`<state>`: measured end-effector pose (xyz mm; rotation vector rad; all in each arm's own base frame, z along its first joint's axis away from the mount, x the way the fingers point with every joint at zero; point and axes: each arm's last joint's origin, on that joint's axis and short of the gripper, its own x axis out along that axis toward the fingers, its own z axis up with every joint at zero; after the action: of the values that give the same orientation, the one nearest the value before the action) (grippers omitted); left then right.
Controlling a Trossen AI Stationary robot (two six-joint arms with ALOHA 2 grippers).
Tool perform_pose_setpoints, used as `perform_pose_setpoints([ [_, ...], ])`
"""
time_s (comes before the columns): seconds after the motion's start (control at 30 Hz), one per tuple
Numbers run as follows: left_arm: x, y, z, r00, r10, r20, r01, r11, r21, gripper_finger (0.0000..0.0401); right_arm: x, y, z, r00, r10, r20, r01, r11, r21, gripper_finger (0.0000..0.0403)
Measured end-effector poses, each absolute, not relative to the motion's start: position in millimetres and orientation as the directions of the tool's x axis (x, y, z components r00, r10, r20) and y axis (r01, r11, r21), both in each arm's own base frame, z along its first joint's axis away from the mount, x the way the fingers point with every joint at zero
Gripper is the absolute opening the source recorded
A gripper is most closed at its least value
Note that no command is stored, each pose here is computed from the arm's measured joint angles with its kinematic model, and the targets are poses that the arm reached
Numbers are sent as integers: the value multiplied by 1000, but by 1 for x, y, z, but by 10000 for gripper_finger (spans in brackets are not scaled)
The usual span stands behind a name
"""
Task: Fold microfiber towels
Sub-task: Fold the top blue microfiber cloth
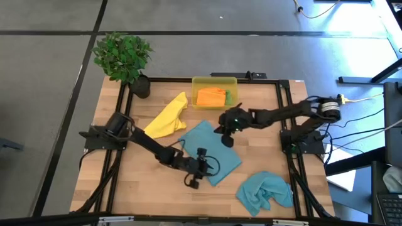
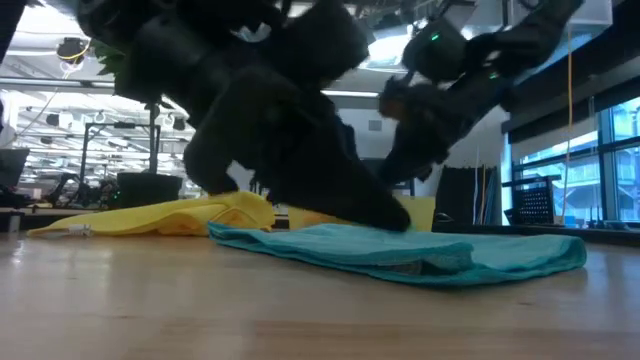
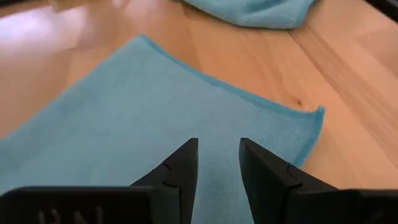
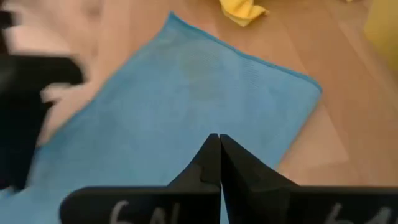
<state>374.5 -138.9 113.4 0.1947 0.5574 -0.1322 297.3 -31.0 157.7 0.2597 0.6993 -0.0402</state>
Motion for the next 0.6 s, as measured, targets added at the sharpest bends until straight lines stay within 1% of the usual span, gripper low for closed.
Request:
perform_pose_setpoints([
  [0.13, 386, -144, 106, 803, -63, -592, 193, 969, 158, 102, 318, -38, 146, 730, 79, -678, 59, 982, 179, 0],
  [0.27, 387, -147, 105, 802, -72, -593, 195, 970, 147, 94, 337, -46, 134, 684, 75, -726, 51, 987, 150, 0],
  [0.4, 384, -149, 102, 774, -75, -629, 208, 968, 141, 87, 346, -55, 128, 640, 8, -769, 110, 989, 101, 0],
  [0.6, 376, -154, 100, 719, -63, -692, 226, 963, 147, 85, 341, -60, 126, 542, -96, -835, 205, 979, 21, 0],
])
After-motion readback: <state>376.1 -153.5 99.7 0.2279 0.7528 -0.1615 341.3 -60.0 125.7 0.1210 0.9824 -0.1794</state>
